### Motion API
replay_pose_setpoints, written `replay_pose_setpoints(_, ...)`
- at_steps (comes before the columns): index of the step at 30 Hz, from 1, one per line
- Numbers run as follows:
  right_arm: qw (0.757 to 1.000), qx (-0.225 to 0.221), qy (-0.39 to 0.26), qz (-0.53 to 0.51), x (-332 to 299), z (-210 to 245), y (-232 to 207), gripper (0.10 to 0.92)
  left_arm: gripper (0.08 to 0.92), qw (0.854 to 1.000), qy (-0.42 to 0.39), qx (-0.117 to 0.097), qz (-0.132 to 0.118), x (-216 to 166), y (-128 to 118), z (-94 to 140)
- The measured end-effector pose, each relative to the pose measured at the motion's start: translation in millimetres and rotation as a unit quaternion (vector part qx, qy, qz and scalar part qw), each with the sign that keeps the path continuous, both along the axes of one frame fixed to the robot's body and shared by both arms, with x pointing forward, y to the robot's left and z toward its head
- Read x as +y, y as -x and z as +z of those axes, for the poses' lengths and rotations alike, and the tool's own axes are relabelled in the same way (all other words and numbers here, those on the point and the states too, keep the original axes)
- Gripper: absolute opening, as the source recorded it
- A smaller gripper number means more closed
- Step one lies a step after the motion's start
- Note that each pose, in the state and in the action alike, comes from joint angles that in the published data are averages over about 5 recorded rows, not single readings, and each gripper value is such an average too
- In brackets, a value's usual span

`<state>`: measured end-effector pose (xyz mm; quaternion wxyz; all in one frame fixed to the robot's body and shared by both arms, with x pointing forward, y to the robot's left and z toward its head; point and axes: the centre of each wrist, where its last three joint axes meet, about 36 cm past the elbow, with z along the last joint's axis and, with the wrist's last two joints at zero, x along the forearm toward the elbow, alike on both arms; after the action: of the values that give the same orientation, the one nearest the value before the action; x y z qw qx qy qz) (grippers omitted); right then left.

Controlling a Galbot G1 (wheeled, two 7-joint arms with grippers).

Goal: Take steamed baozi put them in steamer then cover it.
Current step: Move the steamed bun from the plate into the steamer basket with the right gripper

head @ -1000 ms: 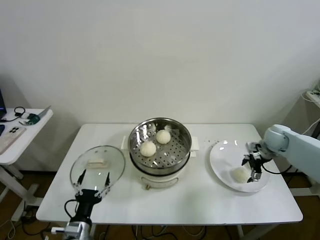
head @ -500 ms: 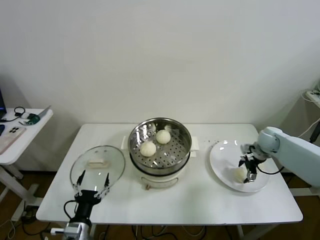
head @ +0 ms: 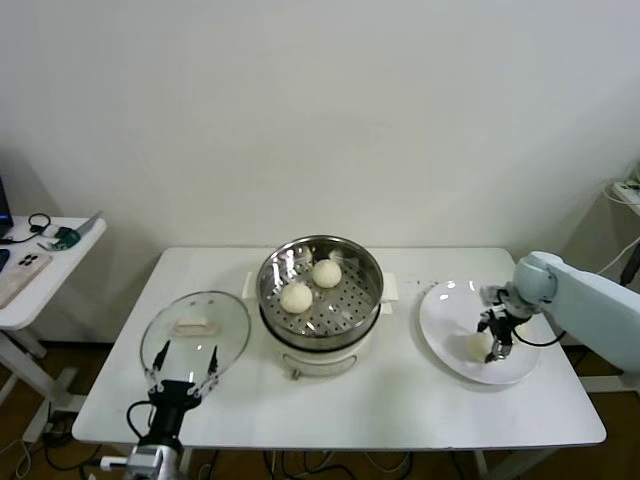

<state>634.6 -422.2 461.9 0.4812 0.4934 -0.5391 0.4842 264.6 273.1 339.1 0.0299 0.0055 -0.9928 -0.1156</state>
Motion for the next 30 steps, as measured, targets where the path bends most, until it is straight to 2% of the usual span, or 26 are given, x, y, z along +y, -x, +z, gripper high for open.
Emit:
replay_pose_setpoints(7,0.997,-0.022,-0.003,0.075,22.9,48.8,-16.7,0.706,0.823,1.0,0.0,-0.001,0.0,-0.1,0.5,1.1)
replay_pose_setpoints(14,0.976,-0.064,0.015,0.21,72.4,135.3,-41.2,0.712,0.823,1.0,0.0,-0.002,-0.002,-1.0,2.0,2.6)
replay_pose_setpoints(22,0.921,-0.104,0.042,0.372,158.7,229.7,-47.6,0.712,0.823,1.0,0.002,0.0,-0.004,-3.3,2.3,2.3)
replay_pose_setpoints(30,0.85,-0.112,0.074,0.51,257.6,261.6,-36.3,0.712,0.823,1.0,0.003,0.002,-0.011,-6.4,1.9,3.5)
